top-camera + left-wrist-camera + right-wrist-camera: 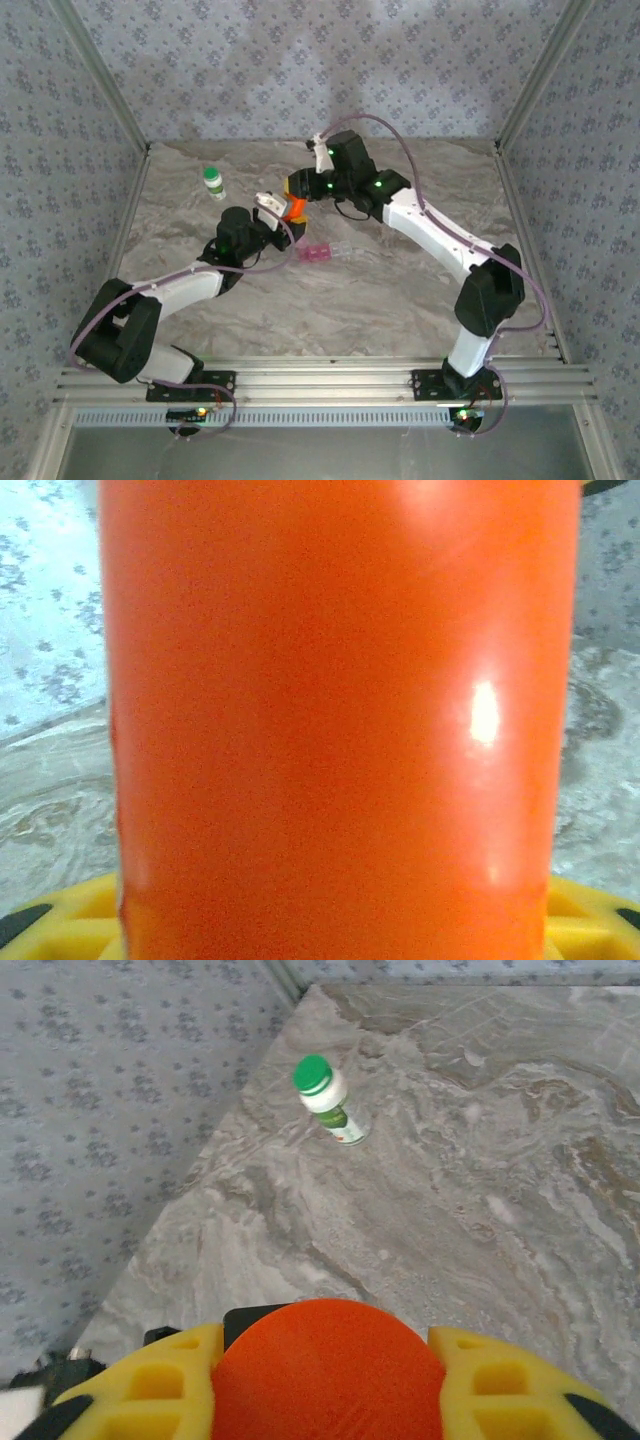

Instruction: Sort the pills into containers

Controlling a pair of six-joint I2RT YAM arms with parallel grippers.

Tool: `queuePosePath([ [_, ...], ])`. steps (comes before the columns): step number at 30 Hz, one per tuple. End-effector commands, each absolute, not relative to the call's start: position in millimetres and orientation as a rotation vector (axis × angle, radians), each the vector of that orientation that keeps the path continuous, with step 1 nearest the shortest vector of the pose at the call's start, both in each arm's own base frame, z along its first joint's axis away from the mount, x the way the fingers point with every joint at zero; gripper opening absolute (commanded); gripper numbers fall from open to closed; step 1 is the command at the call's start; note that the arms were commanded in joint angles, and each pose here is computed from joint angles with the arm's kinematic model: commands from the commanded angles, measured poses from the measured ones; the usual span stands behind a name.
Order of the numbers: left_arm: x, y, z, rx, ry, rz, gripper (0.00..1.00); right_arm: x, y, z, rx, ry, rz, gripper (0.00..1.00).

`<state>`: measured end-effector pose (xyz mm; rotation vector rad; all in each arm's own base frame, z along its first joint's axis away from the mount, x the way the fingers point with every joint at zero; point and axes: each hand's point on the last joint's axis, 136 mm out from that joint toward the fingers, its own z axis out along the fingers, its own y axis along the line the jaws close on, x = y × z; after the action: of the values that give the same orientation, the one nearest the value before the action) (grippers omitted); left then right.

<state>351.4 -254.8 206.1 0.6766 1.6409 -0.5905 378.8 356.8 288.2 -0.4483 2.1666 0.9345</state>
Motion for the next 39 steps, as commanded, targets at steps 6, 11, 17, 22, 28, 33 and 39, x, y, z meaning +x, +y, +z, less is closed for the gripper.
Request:
queuePosePath([
  [6,324.1,-252.2,270.4,0.802,1.371,-0.835,0.0,322.6,342.6,315.1,-0.911,1.825,1.119,0.15],
  [11,287.1,-263.3,275.7,1.017,1.265,-0.979,0.0,275.4,336.1,323.9,-1.314,1.519,1.109,0.17],
  [17,259.7,-269.4,281.8,1.16,1.206,-1.065,0.0,252.2,329.5,335.2,-1.519,1.321,1.095,0.18],
  [22,251.5,-270.9,283.6,1.193,1.188,-1.056,0.0,257.7,325.9,342.7,-1.511,1.325,1.095,0.22],
  [28,248.1,-276.1,277.9,1.231,1.195,-1.063,0.0,256.6,325.9,348.7,-1.533,1.321,1.128,0.35],
  [33,244.4,-280.1,277.1,1.246,1.184,-1.07,0.0,260.1,326.4,347.6,-1.53,1.338,1.123,0.67],
  [39,248.9,-280.7,272.1,1.238,1.199,-1.048,0.0,268.5,324.9,346.1,-1.502,1.382,1.101,0.78],
])
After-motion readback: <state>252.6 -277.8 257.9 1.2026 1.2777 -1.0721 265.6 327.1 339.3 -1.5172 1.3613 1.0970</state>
